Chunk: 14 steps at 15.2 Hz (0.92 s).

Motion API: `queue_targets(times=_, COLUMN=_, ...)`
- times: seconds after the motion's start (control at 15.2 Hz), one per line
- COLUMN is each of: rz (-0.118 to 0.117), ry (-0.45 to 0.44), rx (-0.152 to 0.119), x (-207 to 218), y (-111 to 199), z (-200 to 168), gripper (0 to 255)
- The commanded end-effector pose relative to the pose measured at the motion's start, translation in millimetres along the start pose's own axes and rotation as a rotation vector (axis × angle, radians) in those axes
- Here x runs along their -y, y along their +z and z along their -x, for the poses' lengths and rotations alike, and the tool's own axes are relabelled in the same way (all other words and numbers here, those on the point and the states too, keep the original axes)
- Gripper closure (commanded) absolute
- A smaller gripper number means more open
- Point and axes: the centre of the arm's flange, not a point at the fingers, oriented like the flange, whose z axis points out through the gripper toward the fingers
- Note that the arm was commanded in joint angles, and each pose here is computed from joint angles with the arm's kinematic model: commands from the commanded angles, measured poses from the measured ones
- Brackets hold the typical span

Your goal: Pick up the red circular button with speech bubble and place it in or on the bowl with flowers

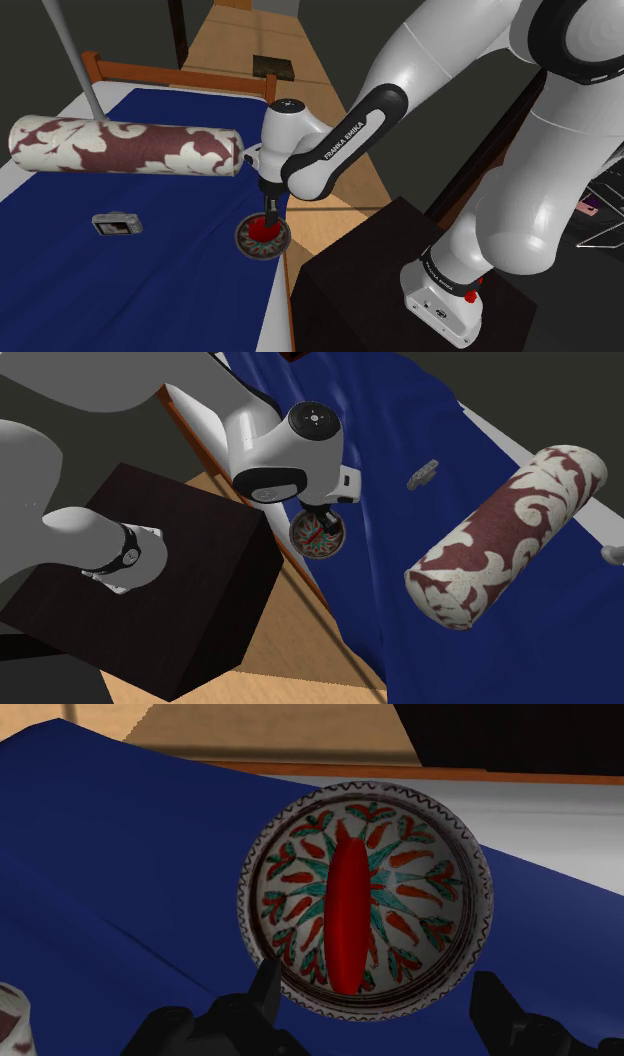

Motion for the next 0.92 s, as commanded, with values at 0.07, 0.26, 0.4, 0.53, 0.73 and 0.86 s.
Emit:
queue_targets(times=0.07, rz=0.0, ry=0.0, rx=0.0, x=0, y=0, z=0, gripper=0)
queue_targets(times=0.26, rz=0.0, ry=0.0, rx=0.0, x=0, y=-40, z=0, gripper=0)
queue_targets(times=0.4, rz=0.0, ry=0.0, rx=0.0, x=0, y=-50, z=0, gripper=0)
queue_targets(times=0.53, rz=0.0, ry=0.0, rx=0.0, x=0, y=-50, z=0, gripper=0)
queue_targets(times=0.73, rz=0.0, ry=0.0, rx=0.0, x=0, y=-50, z=0, gripper=0)
queue_targets(times=0.86, rz=0.0, ry=0.0, rx=0.0, x=0, y=-50, z=0, gripper=0)
